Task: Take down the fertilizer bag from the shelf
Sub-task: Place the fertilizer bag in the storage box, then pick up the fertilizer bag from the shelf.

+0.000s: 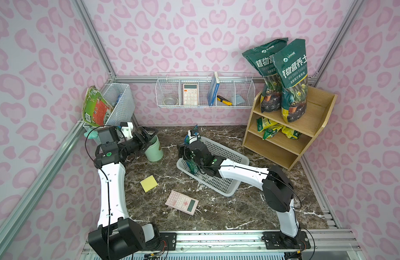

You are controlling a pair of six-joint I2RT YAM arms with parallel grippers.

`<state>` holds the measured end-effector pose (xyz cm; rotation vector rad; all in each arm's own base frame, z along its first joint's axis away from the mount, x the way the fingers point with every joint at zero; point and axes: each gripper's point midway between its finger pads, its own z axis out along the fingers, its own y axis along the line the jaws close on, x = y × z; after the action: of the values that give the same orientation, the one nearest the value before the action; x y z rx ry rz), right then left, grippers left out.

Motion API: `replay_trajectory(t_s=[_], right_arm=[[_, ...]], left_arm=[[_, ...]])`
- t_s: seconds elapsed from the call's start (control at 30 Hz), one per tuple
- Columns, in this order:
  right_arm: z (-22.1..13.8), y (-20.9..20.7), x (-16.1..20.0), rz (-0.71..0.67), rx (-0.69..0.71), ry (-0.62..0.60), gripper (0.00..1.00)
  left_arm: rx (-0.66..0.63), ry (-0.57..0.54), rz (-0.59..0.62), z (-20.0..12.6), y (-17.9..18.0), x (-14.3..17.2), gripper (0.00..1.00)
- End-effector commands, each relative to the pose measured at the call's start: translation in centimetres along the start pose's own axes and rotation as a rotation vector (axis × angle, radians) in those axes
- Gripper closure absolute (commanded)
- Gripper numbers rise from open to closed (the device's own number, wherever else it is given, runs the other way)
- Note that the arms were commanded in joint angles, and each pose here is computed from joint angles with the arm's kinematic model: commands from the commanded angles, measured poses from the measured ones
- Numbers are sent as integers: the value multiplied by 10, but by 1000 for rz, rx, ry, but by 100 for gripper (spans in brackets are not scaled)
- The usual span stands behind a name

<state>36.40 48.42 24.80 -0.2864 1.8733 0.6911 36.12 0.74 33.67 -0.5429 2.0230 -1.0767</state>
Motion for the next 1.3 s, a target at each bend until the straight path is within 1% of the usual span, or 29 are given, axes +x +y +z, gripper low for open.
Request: replay_trajectory(t_s=[0.0, 0.1, 0.2, 0.27, 0.33, 0.43, 0.53, 0.6, 0.63, 0.67, 0.7, 0.73, 0.83, 1.0, 1.03, 1.07, 1.1, 1.13, 1.2, 1.23, 1.27], right_arm=[[-36, 3, -44, -31, -40, -123, 0], [-75, -16, -84, -26, 3, -196, 0], [-115, -39, -135, -3, 58, -264, 0], [-151, -50, -180, -1, 106, -334, 0], [-188, -60, -218, -31, 174, -413, 0], [-247, -74, -266, -74, 275, -522, 0], [-296, -91, -298, -119, 374, -566, 0], [-315, -103, -304, -180, 442, -535, 0], [-320, -120, -306, -152, 442, -491, 0], [-325, -142, -307, -70, 442, -451, 0], [-329, -151, -306, -30, 433, -434, 0], [-334, -151, -306, -44, 416, -432, 0], [-341, -168, -302, -42, 469, -455, 0], [-334, -181, -314, -84, 518, -443, 0], [-337, -189, -317, -51, 557, -463, 0], [-341, -201, -319, 14, 615, -501, 0], [-343, -210, -320, 50, 642, -528, 0], [-341, -215, -322, 57, 647, -549, 0], [-337, -223, -324, 49, 639, -590, 0], [-336, -226, -326, 42, 613, -622, 0], [-337, -225, -327, 33, 557, -667, 0]], left_arm=[[22, 1, 17, 1, -4, -2, 1], [24, 0, 18, 1, -4, -2, 1], [30, 8, 15, 2, -4, -1, 1], [35, 13, 12, 3, -4, -1, 1], [37, 18, 7, 4, -3, -1, 1], [46, 26, 1, 5, -3, -1, 1], [51, 31, 0, 6, -3, 0, 1], [56, 31, 0, 6, -4, 0, 1], [61, 34, -1, 6, -5, 0, 1], [64, 34, 0, 5, -6, 0, 1], [65, 33, 1, 6, -6, 0, 1], [66, 33, 2, 6, -6, 0, 1], [66, 32, 0, 6, -5, 1, 1], [69, 33, 2, 6, -6, 1, 1], [69, 32, 3, 6, -6, 0, 1], [69, 33, 1, 6, -6, 0, 1], [69, 34, -1, 6, -6, 0, 1], [70, 34, -2, 6, -6, 0, 1], [70, 33, -3, 6, -5, 0, 1], [70, 32, -1, 5, -6, 0, 1], [70, 32, 0, 5, -6, 0, 1]])
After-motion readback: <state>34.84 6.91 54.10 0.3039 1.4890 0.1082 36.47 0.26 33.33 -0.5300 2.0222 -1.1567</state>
